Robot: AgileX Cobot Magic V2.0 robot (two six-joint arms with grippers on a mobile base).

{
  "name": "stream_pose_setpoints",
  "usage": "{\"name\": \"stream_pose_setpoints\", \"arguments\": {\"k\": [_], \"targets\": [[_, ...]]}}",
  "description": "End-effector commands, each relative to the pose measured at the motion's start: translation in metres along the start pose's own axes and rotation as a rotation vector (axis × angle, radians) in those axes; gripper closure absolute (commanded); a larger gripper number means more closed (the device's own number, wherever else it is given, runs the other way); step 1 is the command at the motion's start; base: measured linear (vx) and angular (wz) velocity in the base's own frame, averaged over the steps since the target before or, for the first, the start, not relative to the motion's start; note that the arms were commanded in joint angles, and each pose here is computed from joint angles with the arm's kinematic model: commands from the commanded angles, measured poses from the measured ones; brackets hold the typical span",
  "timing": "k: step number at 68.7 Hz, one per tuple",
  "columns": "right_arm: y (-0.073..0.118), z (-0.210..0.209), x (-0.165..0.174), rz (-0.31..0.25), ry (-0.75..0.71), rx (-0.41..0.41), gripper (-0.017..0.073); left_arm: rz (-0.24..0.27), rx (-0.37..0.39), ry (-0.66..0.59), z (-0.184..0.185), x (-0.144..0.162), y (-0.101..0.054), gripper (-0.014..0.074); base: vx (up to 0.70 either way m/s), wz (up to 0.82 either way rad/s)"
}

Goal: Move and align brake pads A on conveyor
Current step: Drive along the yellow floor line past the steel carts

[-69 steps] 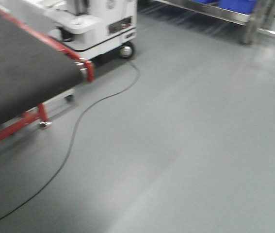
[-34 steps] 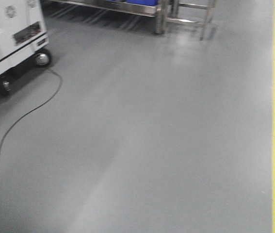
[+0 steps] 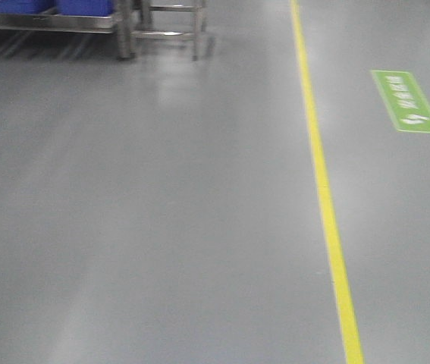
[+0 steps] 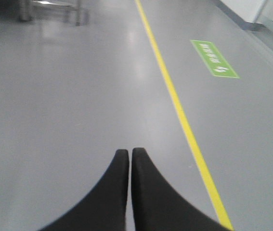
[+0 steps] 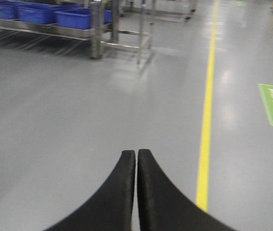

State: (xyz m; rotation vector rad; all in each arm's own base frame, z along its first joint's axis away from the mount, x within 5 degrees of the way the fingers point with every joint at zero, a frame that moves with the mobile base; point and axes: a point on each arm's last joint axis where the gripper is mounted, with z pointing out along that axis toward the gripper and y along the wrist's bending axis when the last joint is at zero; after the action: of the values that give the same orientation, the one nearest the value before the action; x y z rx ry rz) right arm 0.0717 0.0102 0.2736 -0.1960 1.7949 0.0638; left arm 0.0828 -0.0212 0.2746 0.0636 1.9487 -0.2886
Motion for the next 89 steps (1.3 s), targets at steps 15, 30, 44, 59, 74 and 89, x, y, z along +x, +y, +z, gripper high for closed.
{"name": "stream_pose_setpoints", "arguments": {"k": [15, 30, 44, 59, 74, 89], "targets": [[-0.0004, -0.0027, -0.0154, -0.02, -0.099, 0.0, 0.0562, -0.002, 0.033, -0.079, -0.0024, -0.0132, -0.0041, 0.0599, 0.23, -0.63], [-0.0004, -0.0027, -0.0154, -0.02, -0.099, 0.0, 0.0562, -0.002, 0.033, -0.079, -0.0024, -0.0132, -0.0041, 0.0599, 0.3, -0.39], [-0.0004, -0.0027, -0.0154, -0.02, -0.099, 0.0, 0.0562, -0.002, 0.033, -0.079, -0.0024, -0.0132, -0.0041, 0.0599, 0.38, -0.17], [-0.0004, -0.0027, -0.0154, -0.02, -0.099, 0.0, 0.0562, -0.002, 0.033, -0.079, -0.0024, -0.0132, -0.0041, 0.0599, 0.44, -0.04], [-0.0004, -0.0027, -0.0154, -0.02, -0.099, 0.0, 0.0562, -0.002, 0.033, -0.079, -0.0024, -0.0132, -0.0041, 0.0599, 0.47, 0.02], [-0.0004, -0.0027, -0.0154, -0.02, -0.099, 0.0, 0.0562, -0.002, 0.033, -0.079, -0.0024, -0.0132, -0.0041, 0.0599, 0.47, 0.02]]}}
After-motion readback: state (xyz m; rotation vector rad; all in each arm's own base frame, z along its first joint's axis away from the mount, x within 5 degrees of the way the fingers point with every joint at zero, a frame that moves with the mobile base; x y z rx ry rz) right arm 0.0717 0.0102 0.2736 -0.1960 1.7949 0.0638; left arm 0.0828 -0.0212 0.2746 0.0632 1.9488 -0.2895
